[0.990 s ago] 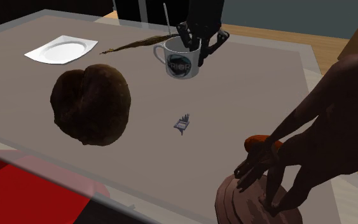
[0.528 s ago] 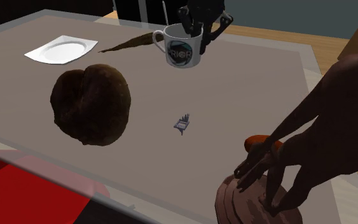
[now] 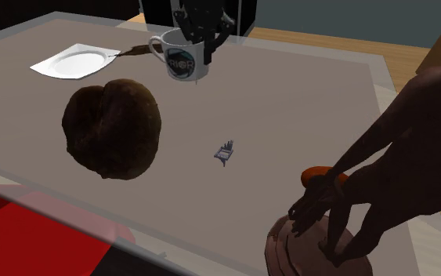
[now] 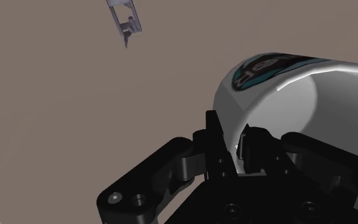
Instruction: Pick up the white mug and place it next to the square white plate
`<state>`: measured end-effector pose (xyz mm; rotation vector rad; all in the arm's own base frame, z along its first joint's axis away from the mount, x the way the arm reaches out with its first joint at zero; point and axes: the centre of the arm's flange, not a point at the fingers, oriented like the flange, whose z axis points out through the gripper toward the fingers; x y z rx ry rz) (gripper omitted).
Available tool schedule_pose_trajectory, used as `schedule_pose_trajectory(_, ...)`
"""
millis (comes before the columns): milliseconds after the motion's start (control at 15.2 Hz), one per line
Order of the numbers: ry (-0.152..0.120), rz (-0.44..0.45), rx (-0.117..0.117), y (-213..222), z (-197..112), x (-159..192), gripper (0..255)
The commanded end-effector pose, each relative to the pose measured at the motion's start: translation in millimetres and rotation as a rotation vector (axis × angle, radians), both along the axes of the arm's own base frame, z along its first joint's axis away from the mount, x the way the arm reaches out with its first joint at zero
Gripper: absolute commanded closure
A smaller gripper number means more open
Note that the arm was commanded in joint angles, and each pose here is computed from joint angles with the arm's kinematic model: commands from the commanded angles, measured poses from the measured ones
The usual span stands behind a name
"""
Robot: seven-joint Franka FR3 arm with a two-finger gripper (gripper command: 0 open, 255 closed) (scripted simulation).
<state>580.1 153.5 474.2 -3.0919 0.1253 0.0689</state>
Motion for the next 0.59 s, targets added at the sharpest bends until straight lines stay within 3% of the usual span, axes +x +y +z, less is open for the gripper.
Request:
schedule_pose_trajectory(0,-0.001,-0.001,0.001,25,-1,-4,255)
schedule_pose_trajectory(528,-0.001,-0.001,0.001,129,-12,-19,255)
